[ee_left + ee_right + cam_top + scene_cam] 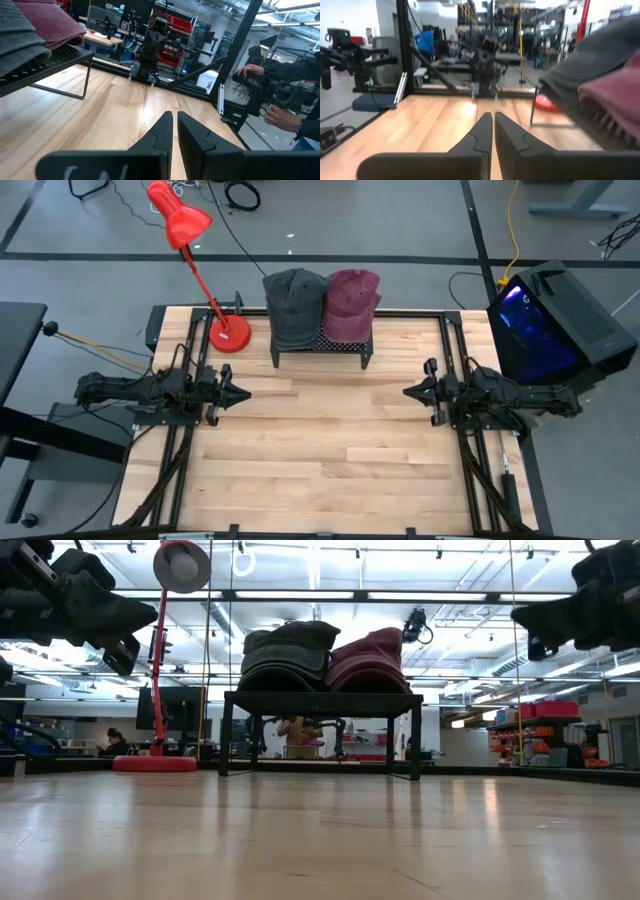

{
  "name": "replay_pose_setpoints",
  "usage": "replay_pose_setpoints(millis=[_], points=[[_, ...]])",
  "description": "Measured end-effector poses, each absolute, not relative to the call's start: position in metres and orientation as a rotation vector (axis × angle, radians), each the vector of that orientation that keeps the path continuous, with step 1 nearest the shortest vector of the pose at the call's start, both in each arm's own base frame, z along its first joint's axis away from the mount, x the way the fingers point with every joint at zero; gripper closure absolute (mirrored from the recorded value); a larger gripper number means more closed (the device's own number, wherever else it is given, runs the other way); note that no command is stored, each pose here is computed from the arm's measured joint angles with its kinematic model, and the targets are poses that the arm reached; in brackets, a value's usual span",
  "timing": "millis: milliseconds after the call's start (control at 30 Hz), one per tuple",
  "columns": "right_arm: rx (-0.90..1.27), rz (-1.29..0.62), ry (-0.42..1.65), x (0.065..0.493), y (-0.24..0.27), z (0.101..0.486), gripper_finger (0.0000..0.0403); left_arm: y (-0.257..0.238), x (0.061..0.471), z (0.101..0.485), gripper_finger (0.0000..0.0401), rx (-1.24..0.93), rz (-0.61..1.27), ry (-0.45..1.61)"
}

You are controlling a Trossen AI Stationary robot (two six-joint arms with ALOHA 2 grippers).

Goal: Pick & Place hat
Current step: Return to Home Position

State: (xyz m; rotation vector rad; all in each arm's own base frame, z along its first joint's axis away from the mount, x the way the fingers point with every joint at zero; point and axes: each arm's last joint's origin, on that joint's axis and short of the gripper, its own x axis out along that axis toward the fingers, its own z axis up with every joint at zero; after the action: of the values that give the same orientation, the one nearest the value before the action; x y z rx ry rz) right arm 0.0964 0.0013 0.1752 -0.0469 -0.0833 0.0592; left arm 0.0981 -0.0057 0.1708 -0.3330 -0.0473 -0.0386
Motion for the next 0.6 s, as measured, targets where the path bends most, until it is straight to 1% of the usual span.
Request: replay_pose_setpoints(millis=[100,600], points=[[-0.014,0.061,-0.029,0.0967,0.0013,0.1701,0.0380,-0.0057,0.0981,0.1708,0.0369,-0.333,-0.039,-0.047],[-0.047,0.031,-0.031,0.0967,0.0004,0.1702,0.0380,-0.0058,0.0981,0.1708,0.0369,-0.333,-0.039,-0.047]])
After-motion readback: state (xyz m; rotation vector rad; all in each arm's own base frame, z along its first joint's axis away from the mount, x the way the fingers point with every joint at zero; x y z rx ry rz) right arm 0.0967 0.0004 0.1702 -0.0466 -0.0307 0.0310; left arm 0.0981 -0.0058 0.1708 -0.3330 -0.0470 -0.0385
